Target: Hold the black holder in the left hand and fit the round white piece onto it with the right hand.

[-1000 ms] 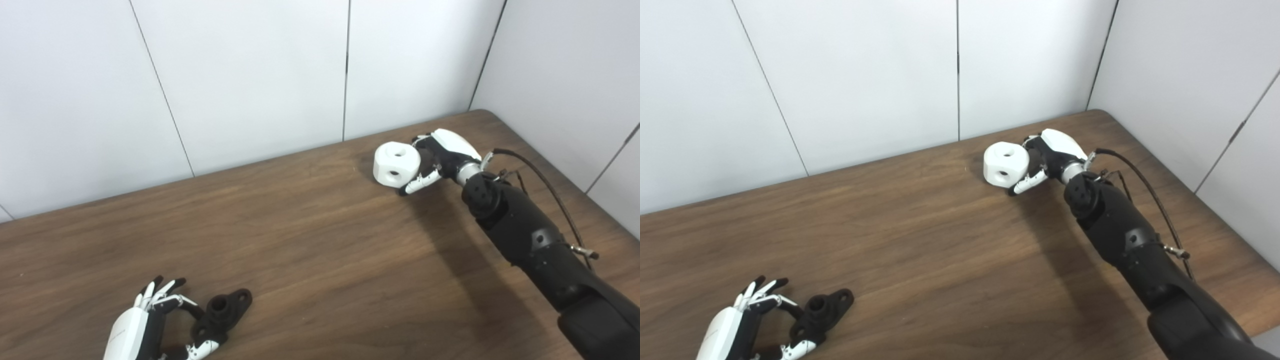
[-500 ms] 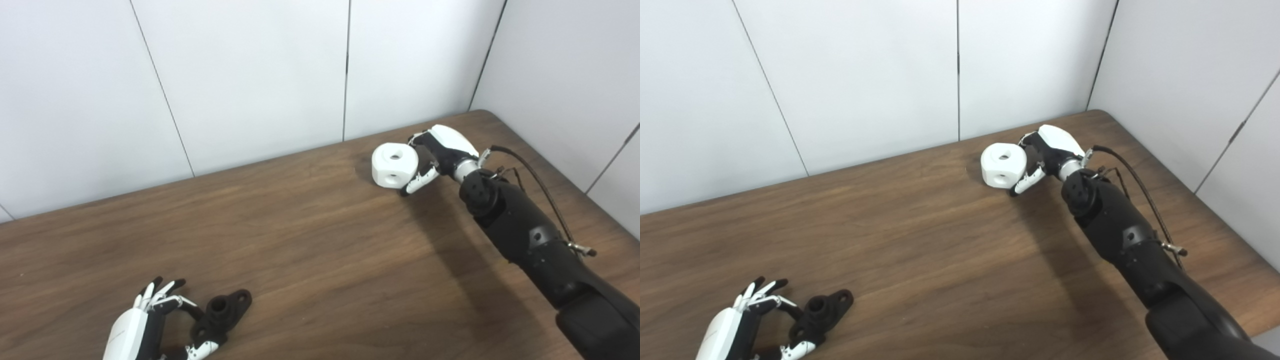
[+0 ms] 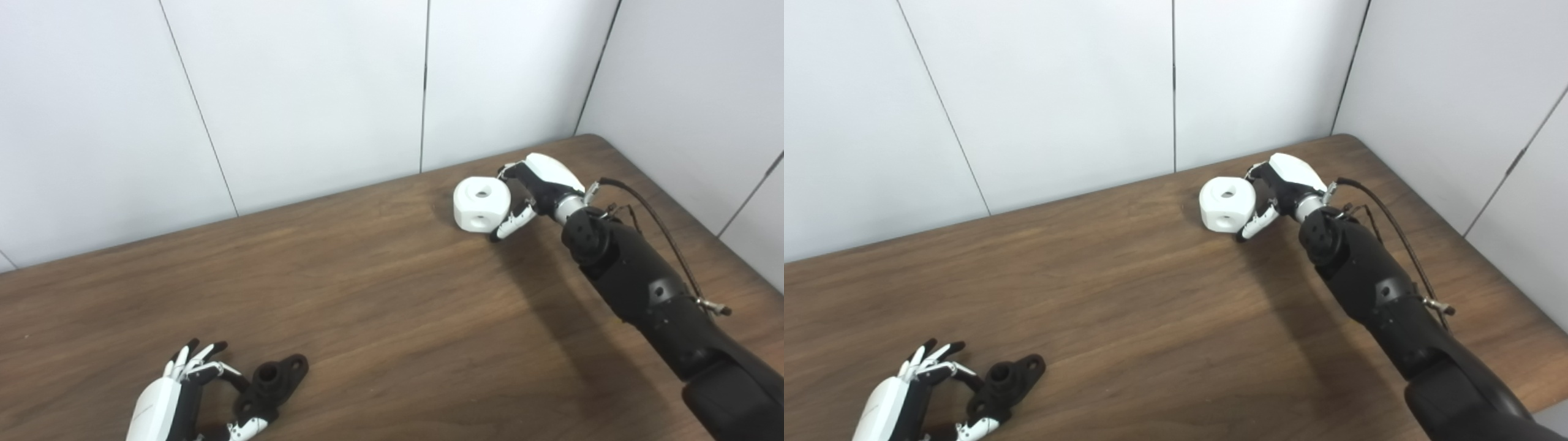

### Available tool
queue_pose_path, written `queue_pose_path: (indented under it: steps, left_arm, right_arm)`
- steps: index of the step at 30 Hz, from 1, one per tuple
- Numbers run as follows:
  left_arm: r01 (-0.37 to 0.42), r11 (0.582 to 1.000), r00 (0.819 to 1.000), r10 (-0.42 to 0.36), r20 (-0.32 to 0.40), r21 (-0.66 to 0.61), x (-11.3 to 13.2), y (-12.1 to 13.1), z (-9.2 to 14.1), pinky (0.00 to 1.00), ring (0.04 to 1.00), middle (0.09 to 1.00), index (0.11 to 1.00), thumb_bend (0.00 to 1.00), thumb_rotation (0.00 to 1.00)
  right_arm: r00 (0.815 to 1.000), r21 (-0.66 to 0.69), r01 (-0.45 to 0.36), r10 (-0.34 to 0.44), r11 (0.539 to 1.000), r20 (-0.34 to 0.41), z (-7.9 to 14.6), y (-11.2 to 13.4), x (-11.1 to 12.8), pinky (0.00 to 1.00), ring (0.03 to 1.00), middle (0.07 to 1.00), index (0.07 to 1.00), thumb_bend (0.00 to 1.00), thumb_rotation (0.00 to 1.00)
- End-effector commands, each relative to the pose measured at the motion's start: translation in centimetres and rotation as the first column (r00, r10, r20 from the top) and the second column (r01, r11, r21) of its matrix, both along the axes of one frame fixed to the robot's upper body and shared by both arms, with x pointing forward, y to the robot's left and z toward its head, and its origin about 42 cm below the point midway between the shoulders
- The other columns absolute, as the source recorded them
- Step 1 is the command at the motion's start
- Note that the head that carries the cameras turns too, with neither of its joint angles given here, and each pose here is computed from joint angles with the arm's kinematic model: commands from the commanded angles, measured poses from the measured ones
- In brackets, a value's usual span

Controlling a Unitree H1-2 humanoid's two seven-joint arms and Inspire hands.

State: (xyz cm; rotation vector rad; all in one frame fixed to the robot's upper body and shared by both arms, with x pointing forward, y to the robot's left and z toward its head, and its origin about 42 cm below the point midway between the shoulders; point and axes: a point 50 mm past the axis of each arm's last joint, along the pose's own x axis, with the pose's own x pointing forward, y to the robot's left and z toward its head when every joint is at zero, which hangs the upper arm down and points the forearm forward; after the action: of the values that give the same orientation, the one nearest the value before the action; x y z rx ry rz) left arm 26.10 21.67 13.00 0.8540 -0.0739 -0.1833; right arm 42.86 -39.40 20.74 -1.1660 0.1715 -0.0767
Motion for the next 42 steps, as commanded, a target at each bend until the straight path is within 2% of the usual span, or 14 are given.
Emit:
queue_pose_path:
  steps: [1,6,7,9,18,19,21,22,24,26,28,31,33,42]
  left_arm:
    - [-0.009,1.000,1.000,0.009,-0.010,0.015,-0.2,0.4,0.1,1.00,1.000,0.882,0.482,0.52,0.04]
    - [-0.008,1.000,1.000,0.008,-0.010,0.018,-0.2,0.3,0.1,1.00,1.000,0.882,0.482,0.52,0.04]
    - [-0.009,1.000,1.000,0.009,-0.010,0.020,-0.2,0.3,0.1,1.00,1.000,0.882,0.482,0.52,0.04]
    - [-0.009,1.000,1.000,0.010,-0.010,0.020,-0.2,0.3,0.1,1.00,1.000,0.881,0.482,0.52,0.04]
    - [-0.010,1.000,1.000,0.010,-0.013,0.014,-0.2,0.3,0.1,1.00,1.000,0.883,0.482,0.52,0.04]
    - [-0.009,1.000,1.000,0.010,-0.013,0.015,-0.2,0.3,0.1,1.00,1.000,0.882,0.482,0.52,0.04]
    - [-0.010,1.000,1.000,0.010,-0.012,0.017,-0.2,0.3,0.1,1.00,1.000,0.882,0.482,0.52,0.04]
    - [-0.010,1.000,1.000,0.010,-0.012,0.017,-0.2,0.3,0.1,1.00,1.000,0.881,0.482,0.52,0.04]
    - [-0.010,1.000,1.000,0.010,-0.012,0.017,-0.2,0.3,0.2,1.00,1.000,0.881,0.482,0.52,0.04]
    - [-0.009,1.000,1.000,0.010,-0.013,0.019,-0.2,0.3,0.2,1.00,1.000,0.883,0.482,0.52,0.04]
    - [-0.008,1.000,1.000,0.008,-0.014,0.019,-0.1,0.3,0.2,1.00,1.000,0.883,0.482,0.52,0.04]
    - [-0.001,1.000,1.000,0.002,-0.020,0.025,0.0,0.3,0.2,1.00,1.000,0.886,0.482,0.52,0.04]
    - [0.002,1.000,1.000,-0.001,-0.024,0.025,0.0,0.3,0.2,1.00,1.000,0.887,0.482,0.52,0.04]
    - [0.010,0.999,1.000,-0.010,-0.025,0.031,0.4,0.1,0.1,1.00,1.000,0.886,0.482,0.52,0.04]
  right_arm:
    - [0.998,-0.003,0.001,0.000,1.000,0.062,2.4,-0.4,0.6,0.97,0.975,0.879,0.483,0.50,0.13]
    - [0.999,-0.001,0.009,-0.009,1.000,0.039,2.5,-0.3,0.4,0.96,0.957,0.870,0.485,0.50,0.13]
    - [0.999,-0.005,0.010,-0.009,1.000,0.035,2.6,-0.3,0.5,0.84,0.854,0.796,0.486,0.50,0.13]
    - [1.000,-0.011,0.009,-0.009,1.000,0.030,2.6,-0.3,0.5,0.77,0.789,0.746,0.487,0.50,0.13]
    - [0.999,-0.012,-0.021,0.021,1.000,0.032,2.7,-0.3,0.3,0.69,0.764,0.739,0.487,0.50,0.13]
    - [0.999,-0.014,-0.026,0.027,1.000,0.035,2.7,-0.3,0.2,0.66,0.740,0.724,0.487,0.50,0.13]
    - [0.998,0.005,-0.039,0.039,0.999,0.045,2.5,-0.3,0.1,0.51,0.585,0.618,0.487,0.50,0.13]
    - [0.998,0.027,-0.047,0.046,0.999,0.051,2.3,-0.2,0.1,0.48,0.561,0.598,0.486,0.50,0.13]
    - [0.997,0.067,-0.053,0.049,0.996,0.057,2.0,-0.2,0.0,0.49,0.578,0.604,0.485,0.50,0.13]
    - [0.997,0.102,-0.056,0.051,0.993,0.054,1.7,0.0,-0.3,0.60,0.705,0.712,0.484,0.50,0.13]
    - [0.997,0.119,-0.063,0.058,0.991,0.053,1.7,0.3,-0.6,0.63,0.738,0.740,0.483,0.50,0.13]
    - [0.997,0.187,-0.071,0.062,0.980,0.053,1.4,0.6,-1.1,0.78,0.857,0.827,0.483,0.50,0.13]
    - [0.996,0.201,-0.079,0.070,0.976,0.052,1.3,0.7,-1.3,0.85,0.901,0.863,0.483,0.50,0.13]
    - [0.993,0.232,-0.106,0.090,0.967,0.076,1.5,0.9,-1.5,0.87,0.918,0.880,0.483,0.50,0.13]
